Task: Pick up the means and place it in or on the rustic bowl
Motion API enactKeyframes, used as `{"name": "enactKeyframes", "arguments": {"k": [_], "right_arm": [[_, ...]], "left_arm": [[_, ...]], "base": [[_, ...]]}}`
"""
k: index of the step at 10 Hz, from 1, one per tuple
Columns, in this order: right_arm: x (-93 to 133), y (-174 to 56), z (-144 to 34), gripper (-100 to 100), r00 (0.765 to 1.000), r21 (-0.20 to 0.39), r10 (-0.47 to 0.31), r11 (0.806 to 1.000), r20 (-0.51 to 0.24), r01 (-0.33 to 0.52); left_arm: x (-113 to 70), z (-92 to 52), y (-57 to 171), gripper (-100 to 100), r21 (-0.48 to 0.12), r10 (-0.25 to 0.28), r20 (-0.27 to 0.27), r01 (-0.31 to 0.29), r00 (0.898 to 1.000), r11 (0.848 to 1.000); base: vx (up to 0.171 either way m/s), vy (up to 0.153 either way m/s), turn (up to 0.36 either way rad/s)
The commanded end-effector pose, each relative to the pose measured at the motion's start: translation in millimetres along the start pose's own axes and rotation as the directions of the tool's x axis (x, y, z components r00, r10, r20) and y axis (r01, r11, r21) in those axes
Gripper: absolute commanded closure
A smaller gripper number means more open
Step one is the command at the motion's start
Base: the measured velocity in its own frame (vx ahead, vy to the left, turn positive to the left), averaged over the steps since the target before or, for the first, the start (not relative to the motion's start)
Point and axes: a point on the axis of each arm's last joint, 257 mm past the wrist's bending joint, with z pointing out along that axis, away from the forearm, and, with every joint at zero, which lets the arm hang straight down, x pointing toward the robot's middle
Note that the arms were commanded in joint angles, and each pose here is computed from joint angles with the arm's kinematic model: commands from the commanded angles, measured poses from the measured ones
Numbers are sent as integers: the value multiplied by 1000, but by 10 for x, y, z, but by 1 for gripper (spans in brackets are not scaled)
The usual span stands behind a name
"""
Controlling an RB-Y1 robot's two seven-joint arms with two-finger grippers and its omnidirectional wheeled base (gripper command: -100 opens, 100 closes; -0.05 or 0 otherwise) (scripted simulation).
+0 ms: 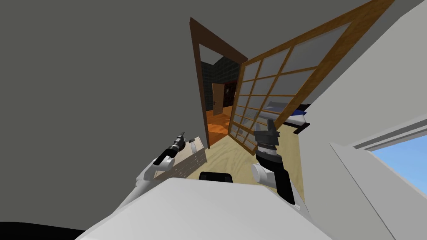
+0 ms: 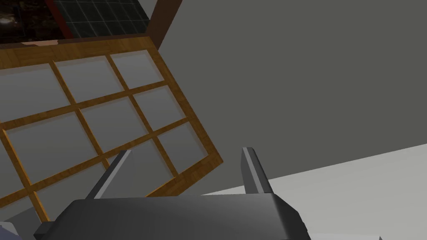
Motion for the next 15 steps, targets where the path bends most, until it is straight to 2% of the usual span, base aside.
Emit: {"name": "enactKeyframes", "arguments": {"k": [1, 2, 3, 4, 6, 7, 9, 10, 12, 13, 14, 15], "right_arm": [[0, 0, 0, 0, 1000, 0, 0, 1000, 0, 0], [0, 0, 0, 0, 1000, 0, 0, 1000, 0, 0], [0, 0, 0, 0, 1000, 0, 0, 1000, 0, 0], [0, 0, 0, 0, 1000, 0, 0, 1000, 0, 0], [0, 0, 0, 0, 1000, 0, 0, 1000, 0, 0], [0, 0, 0, 0, 1000, 0, 0, 1000, 0, 0], [0, 0, 0, 0, 1000, 0, 0, 1000, 0, 0], [0, 0, 0, 0, 1000, 0, 0, 1000, 0, 0], [0, 0, 0, 0, 1000, 0, 0, 1000, 0, 0], [0, 0, 0, 0, 1000, 0, 0, 1000, 0, 0], [-1, 0, 0, 0, 1000, 0, 0, 1000, 0, 0], [0, 0, 0, 0, 1000, 0, 0, 1000, 0, 0]], "left_arm": [[-57, 21, 262, -100, -79, 1, -4, -2, 1000, 997], [-57, 21, 262, -100, -79, 1, -4, -2, 1000, 997], [-109, 31, 482, -100, -145, 1, -9, -2, 1000, 989], [-109, 31, 482, -100, -145, 1, -9, -2, 1000, 989], [-162, 10, 864, -100, -265, 3, -30, -11, 1000, 964], [-187, -9, 937, -100, -282, -4, -23, -2, 1000, 960], [-203, -121, 1347, -100, -402, -14, -48, -6, 999, 916], [-221, -150, 1416, -100, -421, -15, -44, -5, 999, 907], [-219, -383, 1874, -100, -548, -19, -75, -26, 997, 836], [-222, -402, 1906, -100, -557, -30, -70, -14, 997, 830], [-219, -567, 2145, -100, -621, -36, -84, -24, 996, 783], [-216, -567, 2144, -100, -621, -39, -83, -21, 996, 783]], "base": [[2, -11, -207], [2, -3, -144], [4, -1, -249], [4, 6, -145], [8, 18, -328], [6, 32, -163], [10, 35, -370], [8, 52, -128], [-2, 68, -319], [-6, 65, -165], [5, 59, -231], [-1, 58, -161]]}}
